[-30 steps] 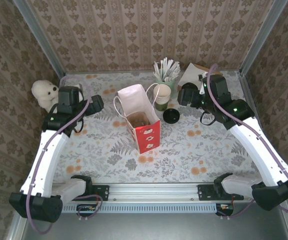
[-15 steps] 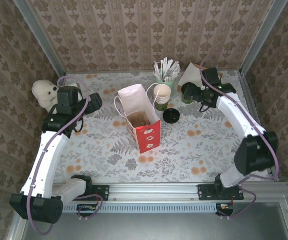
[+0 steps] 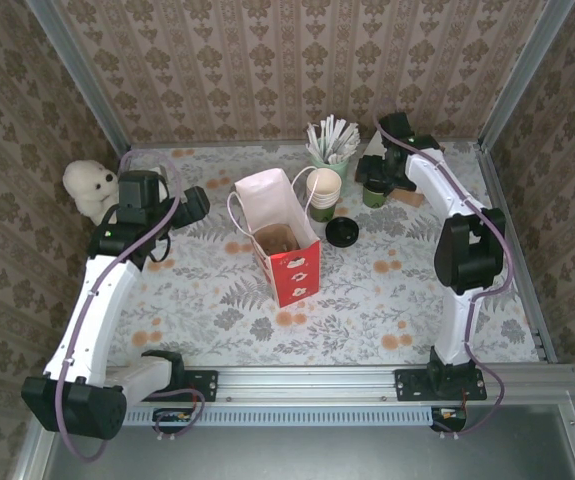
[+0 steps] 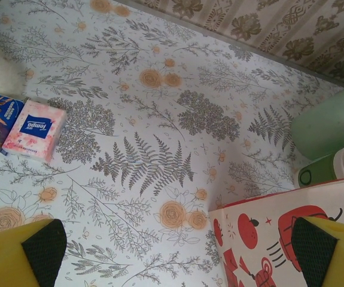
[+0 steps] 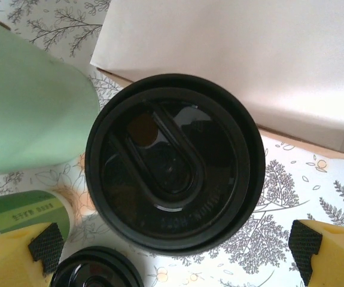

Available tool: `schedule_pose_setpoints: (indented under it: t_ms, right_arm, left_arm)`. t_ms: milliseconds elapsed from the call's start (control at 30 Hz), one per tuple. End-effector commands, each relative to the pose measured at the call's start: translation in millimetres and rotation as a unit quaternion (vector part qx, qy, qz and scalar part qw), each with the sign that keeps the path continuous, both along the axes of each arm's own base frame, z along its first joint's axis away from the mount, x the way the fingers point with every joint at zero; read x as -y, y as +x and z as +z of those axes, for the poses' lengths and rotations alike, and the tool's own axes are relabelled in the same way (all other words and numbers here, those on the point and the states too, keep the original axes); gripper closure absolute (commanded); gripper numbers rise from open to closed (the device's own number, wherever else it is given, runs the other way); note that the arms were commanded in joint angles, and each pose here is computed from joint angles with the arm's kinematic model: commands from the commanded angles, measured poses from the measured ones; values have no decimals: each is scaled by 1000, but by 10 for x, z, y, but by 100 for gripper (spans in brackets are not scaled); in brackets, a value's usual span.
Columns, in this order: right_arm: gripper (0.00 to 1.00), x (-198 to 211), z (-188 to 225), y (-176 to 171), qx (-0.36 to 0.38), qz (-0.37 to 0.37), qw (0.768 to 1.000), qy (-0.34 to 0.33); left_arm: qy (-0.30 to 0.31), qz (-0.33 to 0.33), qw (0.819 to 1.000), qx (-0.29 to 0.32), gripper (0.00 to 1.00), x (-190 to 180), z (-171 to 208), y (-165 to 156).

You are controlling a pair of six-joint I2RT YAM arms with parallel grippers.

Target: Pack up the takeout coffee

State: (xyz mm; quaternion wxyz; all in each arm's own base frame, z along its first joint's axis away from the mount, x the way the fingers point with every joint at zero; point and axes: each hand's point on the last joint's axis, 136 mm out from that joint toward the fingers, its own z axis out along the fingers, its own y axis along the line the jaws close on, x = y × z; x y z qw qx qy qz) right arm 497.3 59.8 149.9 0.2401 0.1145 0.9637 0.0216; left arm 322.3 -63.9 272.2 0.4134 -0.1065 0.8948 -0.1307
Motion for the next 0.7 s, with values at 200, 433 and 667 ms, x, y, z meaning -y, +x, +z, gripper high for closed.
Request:
schedule_pose_setpoints:
  t_ms: [200, 433, 667]
  right_arm:
    - [0, 59, -99, 19, -27, 8, 999, 21]
    - [0, -12, -139, 117, -16, 14, 998, 51]
    - [0, 14, -237, 190, -19, 14, 999, 49]
  left_arm:
    - [14, 0, 1000, -20, 0, -54, -62, -54]
    - [26, -2, 998, -53, 0, -83, -199, -137]
    - [27, 0, 998, -60, 0, -95, -231, -169]
